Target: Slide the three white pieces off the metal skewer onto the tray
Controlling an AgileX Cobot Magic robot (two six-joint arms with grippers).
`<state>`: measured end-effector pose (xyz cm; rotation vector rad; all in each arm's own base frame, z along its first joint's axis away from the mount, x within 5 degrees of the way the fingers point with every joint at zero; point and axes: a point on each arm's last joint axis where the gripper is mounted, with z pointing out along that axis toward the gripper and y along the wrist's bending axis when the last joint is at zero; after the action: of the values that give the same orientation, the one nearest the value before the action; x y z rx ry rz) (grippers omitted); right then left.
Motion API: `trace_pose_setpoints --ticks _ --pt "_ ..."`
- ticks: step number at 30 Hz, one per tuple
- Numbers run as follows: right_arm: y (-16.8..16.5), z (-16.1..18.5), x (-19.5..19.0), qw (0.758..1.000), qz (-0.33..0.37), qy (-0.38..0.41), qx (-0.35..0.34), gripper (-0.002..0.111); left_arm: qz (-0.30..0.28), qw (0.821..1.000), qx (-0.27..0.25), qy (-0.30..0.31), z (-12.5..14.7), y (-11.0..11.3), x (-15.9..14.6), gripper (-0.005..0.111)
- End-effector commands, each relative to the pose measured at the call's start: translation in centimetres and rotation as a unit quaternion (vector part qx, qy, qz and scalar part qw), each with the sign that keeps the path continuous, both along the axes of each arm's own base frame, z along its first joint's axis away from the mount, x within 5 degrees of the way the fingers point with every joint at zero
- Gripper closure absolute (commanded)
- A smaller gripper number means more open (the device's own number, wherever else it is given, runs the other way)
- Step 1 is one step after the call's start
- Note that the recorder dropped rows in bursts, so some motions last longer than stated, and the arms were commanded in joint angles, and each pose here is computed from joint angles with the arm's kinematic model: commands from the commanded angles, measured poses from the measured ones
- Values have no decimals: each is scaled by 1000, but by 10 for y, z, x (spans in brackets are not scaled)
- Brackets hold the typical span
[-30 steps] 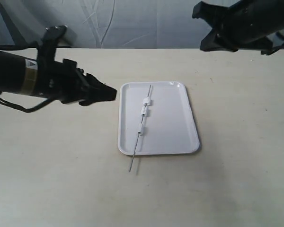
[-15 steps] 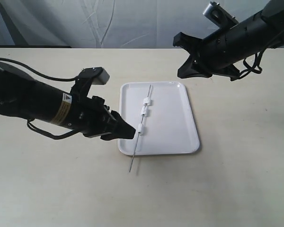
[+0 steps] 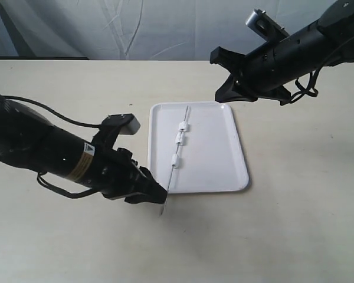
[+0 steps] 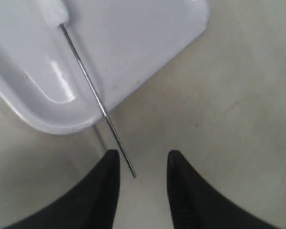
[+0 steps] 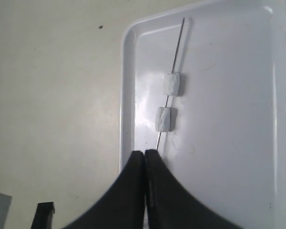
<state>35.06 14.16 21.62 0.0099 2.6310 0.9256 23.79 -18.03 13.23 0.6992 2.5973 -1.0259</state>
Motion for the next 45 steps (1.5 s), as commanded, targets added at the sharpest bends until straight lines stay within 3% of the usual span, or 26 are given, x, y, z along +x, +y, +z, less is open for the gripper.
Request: trace_pose_setpoints --ticks 1,18,45 --pt "3 2 0 1000 5 -6 6 109 8 999 7 41 -14 -4 -4 73" --pt "4 2 -1 1000 12 -1 7 109 43 994 0 103 -27 -12 7 73" --pt "4 2 -1 1000 12 -1 7 109 76 992 0 98 -28 -11 12 75"
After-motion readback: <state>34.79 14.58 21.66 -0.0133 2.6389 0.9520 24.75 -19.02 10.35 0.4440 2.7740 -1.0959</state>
